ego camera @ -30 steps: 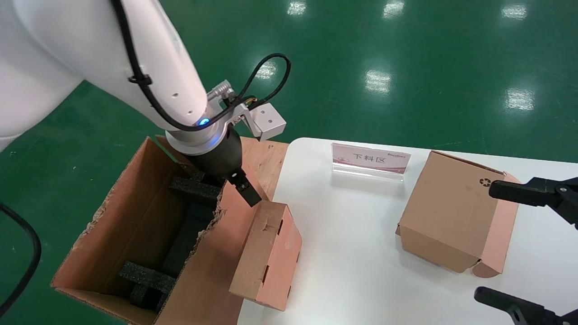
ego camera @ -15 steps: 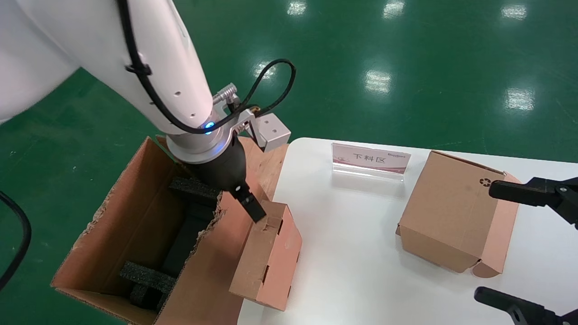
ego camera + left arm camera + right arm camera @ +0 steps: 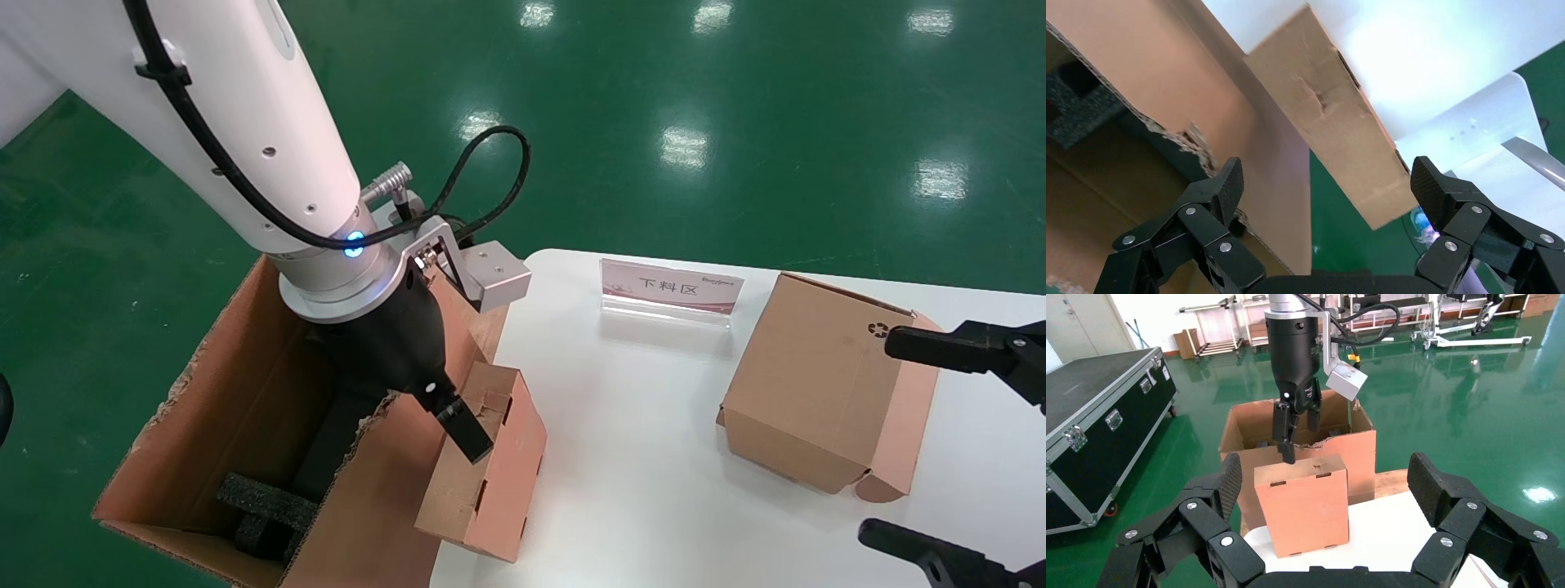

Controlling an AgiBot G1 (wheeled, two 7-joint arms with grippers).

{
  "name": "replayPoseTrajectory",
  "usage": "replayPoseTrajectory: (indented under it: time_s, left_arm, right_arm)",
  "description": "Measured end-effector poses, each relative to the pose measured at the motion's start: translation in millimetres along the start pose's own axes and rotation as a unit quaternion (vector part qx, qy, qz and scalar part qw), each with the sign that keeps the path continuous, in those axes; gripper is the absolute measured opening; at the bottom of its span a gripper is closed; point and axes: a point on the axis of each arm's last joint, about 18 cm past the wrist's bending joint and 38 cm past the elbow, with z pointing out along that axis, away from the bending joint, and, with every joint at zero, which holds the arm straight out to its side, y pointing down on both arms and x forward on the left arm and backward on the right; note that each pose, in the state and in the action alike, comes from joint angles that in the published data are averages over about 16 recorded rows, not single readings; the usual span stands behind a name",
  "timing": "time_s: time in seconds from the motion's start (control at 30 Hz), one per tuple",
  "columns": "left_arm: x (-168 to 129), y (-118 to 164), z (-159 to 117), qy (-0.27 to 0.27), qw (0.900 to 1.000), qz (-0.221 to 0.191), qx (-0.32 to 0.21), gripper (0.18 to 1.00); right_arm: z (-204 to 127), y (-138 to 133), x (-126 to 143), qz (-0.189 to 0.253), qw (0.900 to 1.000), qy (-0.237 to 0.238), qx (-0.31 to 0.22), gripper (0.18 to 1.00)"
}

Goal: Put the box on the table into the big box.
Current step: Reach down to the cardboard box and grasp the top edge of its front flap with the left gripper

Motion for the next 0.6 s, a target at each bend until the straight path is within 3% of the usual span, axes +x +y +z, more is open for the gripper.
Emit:
replayPoseTrajectory:
  time_s: [0.6]
  left_arm:
    - [13.7, 3.9, 9.5, 0.0, 0.999, -0.018, -0.041, 0.997]
  right_arm:
    - [0.0, 0.0, 0.0, 0.0, 1.0, 0.0, 0.0, 0.995]
